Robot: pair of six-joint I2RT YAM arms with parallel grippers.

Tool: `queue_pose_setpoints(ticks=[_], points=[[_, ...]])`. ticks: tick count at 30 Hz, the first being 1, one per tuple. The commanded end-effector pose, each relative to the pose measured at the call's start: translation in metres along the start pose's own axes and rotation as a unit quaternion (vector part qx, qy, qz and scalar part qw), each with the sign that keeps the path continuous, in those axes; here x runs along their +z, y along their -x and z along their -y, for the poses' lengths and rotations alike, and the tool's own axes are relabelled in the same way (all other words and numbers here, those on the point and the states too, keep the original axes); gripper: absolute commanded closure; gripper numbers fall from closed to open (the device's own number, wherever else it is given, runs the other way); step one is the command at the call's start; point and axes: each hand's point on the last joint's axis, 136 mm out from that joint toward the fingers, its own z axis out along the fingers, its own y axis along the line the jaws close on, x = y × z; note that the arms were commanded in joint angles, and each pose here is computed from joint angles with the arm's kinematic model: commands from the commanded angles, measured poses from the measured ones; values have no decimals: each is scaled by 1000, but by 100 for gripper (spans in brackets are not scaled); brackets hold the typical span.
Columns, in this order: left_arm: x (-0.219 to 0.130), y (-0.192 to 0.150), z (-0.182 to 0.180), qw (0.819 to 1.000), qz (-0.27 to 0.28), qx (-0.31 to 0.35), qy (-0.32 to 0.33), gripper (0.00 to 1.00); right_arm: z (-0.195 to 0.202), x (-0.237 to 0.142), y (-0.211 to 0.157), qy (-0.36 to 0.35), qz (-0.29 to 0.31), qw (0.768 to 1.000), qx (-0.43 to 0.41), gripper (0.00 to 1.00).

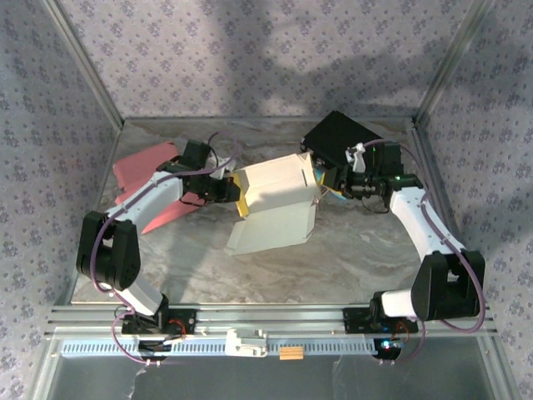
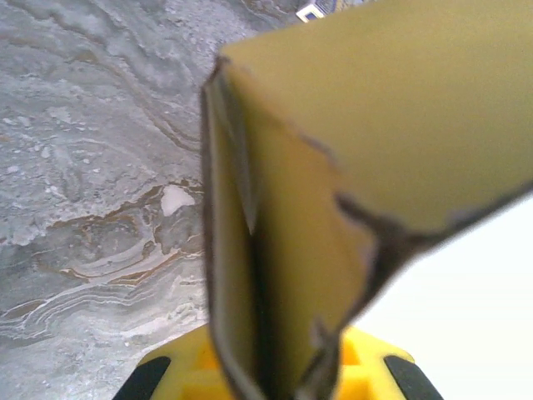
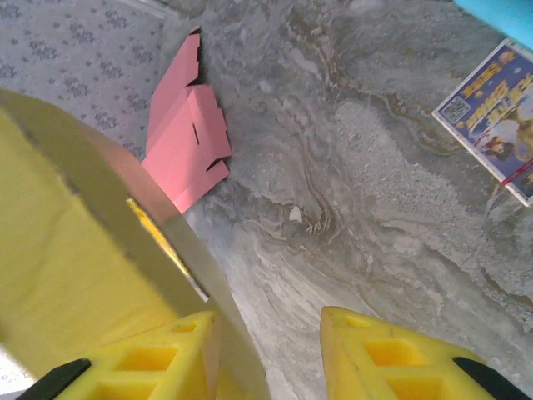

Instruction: Fold the paper box

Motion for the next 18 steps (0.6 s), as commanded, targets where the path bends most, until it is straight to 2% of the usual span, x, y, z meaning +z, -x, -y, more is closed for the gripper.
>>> queue_pose_setpoints(ticks=[1,6,18], points=[[1,-8,7,999,-24,9,-30,100,-24,-2,5,55,0,997,-56,62],[5,-13,2,999,-37,4,-26,100,-32,5,-1,67,-19,995,-73,62],[7,-9,0,999,-37,2,-17,100,-44,-6,-2,55,6,994,-94,62]])
